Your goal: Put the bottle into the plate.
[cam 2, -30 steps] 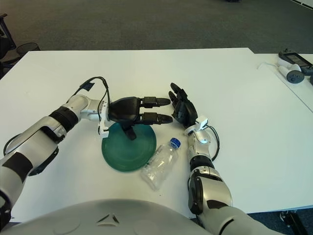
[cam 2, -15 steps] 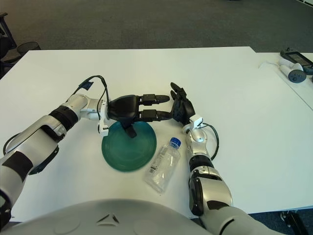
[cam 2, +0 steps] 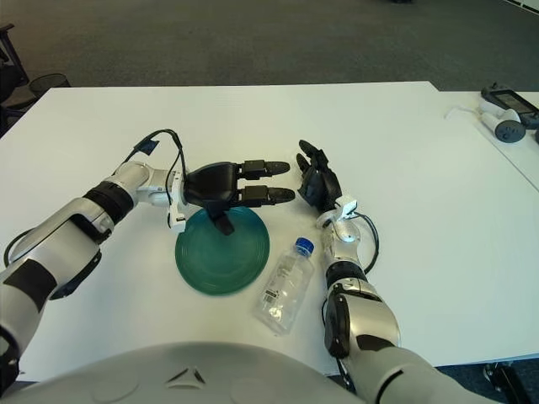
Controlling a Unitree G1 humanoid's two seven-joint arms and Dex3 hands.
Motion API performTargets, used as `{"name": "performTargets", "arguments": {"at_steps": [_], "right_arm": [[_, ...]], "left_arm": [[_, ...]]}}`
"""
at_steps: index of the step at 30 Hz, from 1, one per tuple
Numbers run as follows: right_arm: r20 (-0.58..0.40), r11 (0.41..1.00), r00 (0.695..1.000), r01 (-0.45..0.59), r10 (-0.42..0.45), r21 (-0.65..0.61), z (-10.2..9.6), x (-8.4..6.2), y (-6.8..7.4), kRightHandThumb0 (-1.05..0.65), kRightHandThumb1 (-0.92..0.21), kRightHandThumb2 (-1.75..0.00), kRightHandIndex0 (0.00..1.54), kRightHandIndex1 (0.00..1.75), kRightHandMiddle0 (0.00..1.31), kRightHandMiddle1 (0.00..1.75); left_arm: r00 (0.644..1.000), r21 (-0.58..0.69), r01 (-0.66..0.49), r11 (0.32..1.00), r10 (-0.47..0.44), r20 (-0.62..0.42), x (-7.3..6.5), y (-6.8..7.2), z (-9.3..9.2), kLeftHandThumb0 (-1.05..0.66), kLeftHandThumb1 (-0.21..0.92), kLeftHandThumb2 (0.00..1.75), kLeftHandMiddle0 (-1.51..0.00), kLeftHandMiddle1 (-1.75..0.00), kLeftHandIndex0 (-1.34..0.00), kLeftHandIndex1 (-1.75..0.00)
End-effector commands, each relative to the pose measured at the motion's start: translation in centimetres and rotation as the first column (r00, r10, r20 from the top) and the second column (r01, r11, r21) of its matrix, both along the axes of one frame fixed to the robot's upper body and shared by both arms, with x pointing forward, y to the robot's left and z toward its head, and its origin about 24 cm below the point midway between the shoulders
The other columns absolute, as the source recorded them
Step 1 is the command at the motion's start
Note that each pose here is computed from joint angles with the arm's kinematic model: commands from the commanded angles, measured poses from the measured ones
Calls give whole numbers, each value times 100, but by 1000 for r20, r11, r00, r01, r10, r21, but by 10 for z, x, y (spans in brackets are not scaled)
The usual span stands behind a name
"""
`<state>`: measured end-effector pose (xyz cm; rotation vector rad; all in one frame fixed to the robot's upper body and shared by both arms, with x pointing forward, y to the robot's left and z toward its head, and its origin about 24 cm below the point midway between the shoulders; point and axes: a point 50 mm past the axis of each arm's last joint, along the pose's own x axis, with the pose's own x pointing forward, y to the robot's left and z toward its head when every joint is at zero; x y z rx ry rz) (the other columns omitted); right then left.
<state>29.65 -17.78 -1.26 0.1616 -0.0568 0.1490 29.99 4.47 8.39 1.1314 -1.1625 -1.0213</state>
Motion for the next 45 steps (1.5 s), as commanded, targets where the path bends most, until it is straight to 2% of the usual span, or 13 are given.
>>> {"name": "performTargets", "arguments": {"at_steps": [1,6,12,14,17,20,23,24,27,29,32,39,45], "right_arm": [[-307,991,952,51,-10,124,-68,-61,9,-84,-92,-93,13,3,0,40],[-278,991,960,71,-37,113,-75,-85,3,-87,-92,-90,16,4,0,38],[-261,988,965,49,-10,143,-72,-80,6,-87,-92,-93,16,4,0,37],[-262,946,963,25,63,322,-68,-64,12,-88,-92,-100,16,4,0,33],[-288,831,947,41,145,554,-64,-45,20,-90,-92,-108,16,4,0,29],[-330,732,922,81,204,677,-67,-41,24,-89,-92,-114,18,5,0,31],[-366,740,900,78,236,669,-67,-39,21,-80,-92,-114,22,7,0,41],[-387,774,895,79,222,628,-68,-40,19,-78,-92,-114,22,7,0,42],[-443,887,885,85,142,454,-71,-43,15,-60,-92,-101,31,14,0,75],[-460,923,882,93,98,375,-73,-47,14,-51,-90,-92,28,36,0,104],[-478,955,878,116,30,272,-76,-53,14,-42,-79,-98,25,64,7,123],[-469,974,880,170,-82,150,-72,-51,19,-36,-63,-109,26,86,17,135],[-422,976,896,196,-137,99,-67,-50,20,-39,-61,-107,27,90,14,135]], "left_arm": [[1000,-26,-7,1000,7,10,5,2,9,-98,92,103,0,0,0,0],[1000,-7,8,1000,-8,11,1,2,2,-98,92,103,0,0,-1,0],[997,3,63,998,-63,41,-12,2,-4,-99,92,103,0,0,-1,-1],[987,6,108,994,-108,117,-19,2,-3,-98,92,95,0,0,-1,-1],[968,20,157,987,-158,197,-26,1,-2,-96,92,86,0,0,-1,-1],[953,34,192,981,-195,231,-32,1,-1,-94,92,77,-2,-1,-2,-3],[940,58,225,973,-232,249,-35,1,2,-90,92,68,-4,-1,-1,-8],[934,64,240,969,-248,259,-37,0,3,-90,92,67,-4,-1,-1,-9],[916,72,277,958,-286,282,-43,-1,7,-87,92,61,-4,-1,0,-11],[909,77,286,955,-296,293,-46,0,6,-85,92,58,-4,-1,0,-11],[900,84,304,949,-315,302,-50,0,5,-82,92,57,-3,0,0,-10],[885,91,334,938,-345,314,-61,-5,-11,-76,92,54,-3,0,0,-10],[876,91,340,936,-350,331,-61,-7,-13,-74,92,49,-2,0,0,-10]]}}
